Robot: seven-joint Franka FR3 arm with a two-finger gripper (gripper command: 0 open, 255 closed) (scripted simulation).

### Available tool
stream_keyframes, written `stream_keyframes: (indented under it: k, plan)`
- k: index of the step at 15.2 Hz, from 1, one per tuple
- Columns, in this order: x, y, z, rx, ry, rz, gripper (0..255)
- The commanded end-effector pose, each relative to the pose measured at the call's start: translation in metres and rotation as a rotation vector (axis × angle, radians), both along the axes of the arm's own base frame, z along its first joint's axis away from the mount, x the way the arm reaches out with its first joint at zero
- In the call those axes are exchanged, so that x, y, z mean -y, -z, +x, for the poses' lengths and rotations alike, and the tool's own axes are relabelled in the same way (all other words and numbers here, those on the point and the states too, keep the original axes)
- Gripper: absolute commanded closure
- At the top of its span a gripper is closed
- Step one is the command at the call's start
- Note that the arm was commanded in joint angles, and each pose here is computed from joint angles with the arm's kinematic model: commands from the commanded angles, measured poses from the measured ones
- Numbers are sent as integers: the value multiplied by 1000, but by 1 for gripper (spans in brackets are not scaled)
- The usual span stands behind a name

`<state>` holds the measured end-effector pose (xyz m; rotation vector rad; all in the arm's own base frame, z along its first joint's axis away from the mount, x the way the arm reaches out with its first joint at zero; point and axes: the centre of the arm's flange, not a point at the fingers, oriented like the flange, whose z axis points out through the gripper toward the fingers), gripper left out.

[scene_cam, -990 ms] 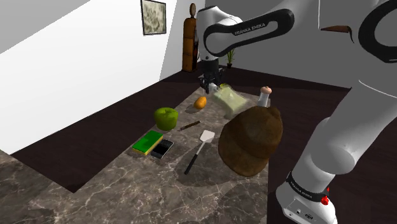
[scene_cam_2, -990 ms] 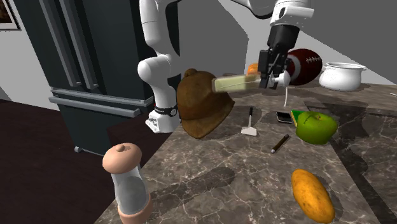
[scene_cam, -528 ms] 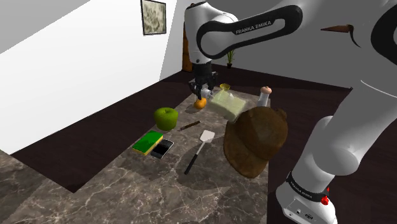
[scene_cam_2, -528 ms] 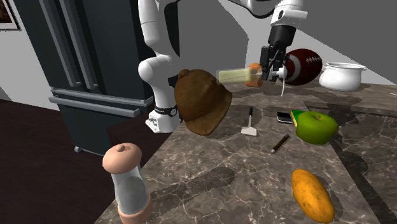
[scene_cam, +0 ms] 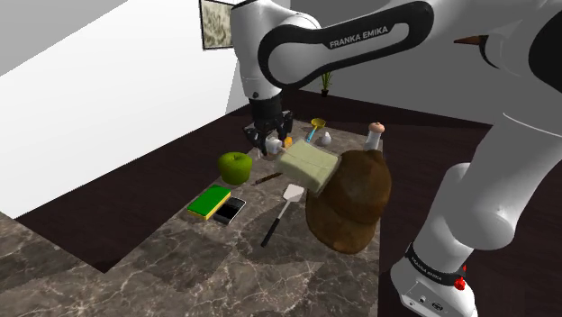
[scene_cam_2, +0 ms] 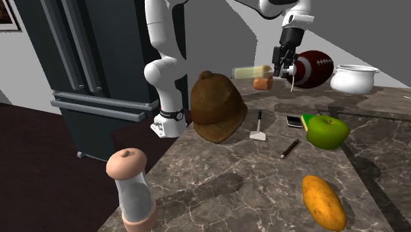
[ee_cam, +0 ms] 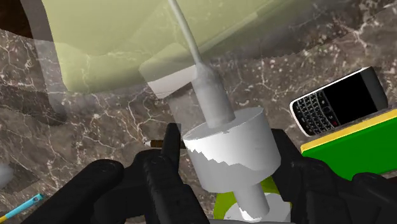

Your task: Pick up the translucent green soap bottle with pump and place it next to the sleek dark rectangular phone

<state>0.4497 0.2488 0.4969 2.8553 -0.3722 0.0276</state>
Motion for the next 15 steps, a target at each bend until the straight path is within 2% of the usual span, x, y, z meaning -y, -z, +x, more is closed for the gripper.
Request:
stream_keyframes:
  k: [1,15]
  plan:
    - [-27,1,-10,-1,2,0,255]
    - [-203,1,-65,-1,2,0,255]
